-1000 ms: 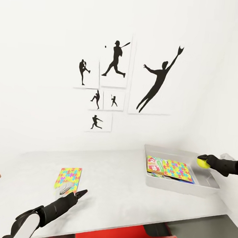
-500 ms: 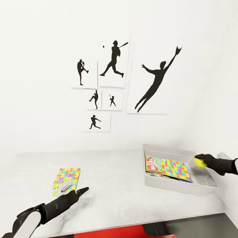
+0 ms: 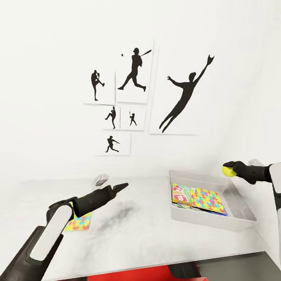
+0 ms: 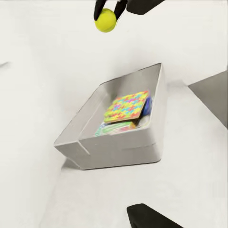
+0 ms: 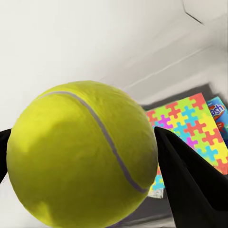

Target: Put all the toys in the child's room - the three board games (two on the bed and one on the table), the two jigsaw puzzles on the table, and the tennis ball on the table - inside the toy box on the table in the child's room.

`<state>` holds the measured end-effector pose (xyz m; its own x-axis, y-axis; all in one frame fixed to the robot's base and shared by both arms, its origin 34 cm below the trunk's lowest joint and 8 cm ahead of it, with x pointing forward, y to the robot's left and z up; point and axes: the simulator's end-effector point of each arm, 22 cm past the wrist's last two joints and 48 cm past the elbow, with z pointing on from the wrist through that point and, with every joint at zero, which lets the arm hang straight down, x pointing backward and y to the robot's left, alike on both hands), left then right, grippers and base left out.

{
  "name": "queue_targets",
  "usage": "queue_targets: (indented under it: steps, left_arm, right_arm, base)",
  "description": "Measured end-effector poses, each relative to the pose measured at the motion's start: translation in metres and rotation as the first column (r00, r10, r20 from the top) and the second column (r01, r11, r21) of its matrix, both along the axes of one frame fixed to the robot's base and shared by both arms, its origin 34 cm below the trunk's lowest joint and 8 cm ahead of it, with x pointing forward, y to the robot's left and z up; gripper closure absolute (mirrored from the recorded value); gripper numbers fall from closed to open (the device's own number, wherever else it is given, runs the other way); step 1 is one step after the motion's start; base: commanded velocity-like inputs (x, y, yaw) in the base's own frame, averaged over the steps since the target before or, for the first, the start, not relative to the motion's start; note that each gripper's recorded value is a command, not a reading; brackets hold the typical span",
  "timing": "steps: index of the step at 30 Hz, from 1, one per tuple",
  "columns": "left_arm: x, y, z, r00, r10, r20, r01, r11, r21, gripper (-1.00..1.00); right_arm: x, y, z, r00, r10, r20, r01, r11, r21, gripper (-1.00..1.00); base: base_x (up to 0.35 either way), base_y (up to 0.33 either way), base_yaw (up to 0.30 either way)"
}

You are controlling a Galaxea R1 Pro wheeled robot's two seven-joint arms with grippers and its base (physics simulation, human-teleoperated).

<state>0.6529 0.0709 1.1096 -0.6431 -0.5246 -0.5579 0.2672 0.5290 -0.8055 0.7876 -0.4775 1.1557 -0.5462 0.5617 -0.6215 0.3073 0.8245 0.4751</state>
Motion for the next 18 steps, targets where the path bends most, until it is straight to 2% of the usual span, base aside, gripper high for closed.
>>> queue_targets:
  steps: [3, 6, 12, 18]
  left_arm:
    - [0.012, -0.015, 0.028, 0.999, -0.016, 0.028, 0.017, 1.000, -0.015, -1.00]
    - [0.019, -0.026, 0.048, 0.999, -0.025, 0.029, 0.026, 0.999, -0.043, -1.00]
    - [0.021, -0.032, 0.060, 0.999, -0.035, 0.013, 0.036, 0.996, -0.086, -1.00]
    - [0.022, -0.033, 0.061, 1.000, -0.031, 0.001, 0.031, 0.996, -0.089, -1.00]
  right_arm:
    - [0.016, 0.015, 0.014, 1.000, 0.007, -0.011, -0.007, 1.000, -0.007, 1.00]
    - [0.019, 0.018, 0.008, 0.998, -0.007, -0.055, 0.006, 1.000, -0.014, 1.00]
    - [0.027, 0.044, -0.009, 0.990, 0.006, -0.141, -0.003, 1.000, 0.025, 1.00]
    - [0.030, 0.050, -0.027, 0.985, -0.021, -0.169, 0.028, 0.999, 0.037, 1.00]
  base:
    - [0.000, 0.000, 0.000]
    - [0.000, 0.000, 0.000]
    - [0.000, 0.000, 0.000]
    - [0.000, 0.000, 0.000]
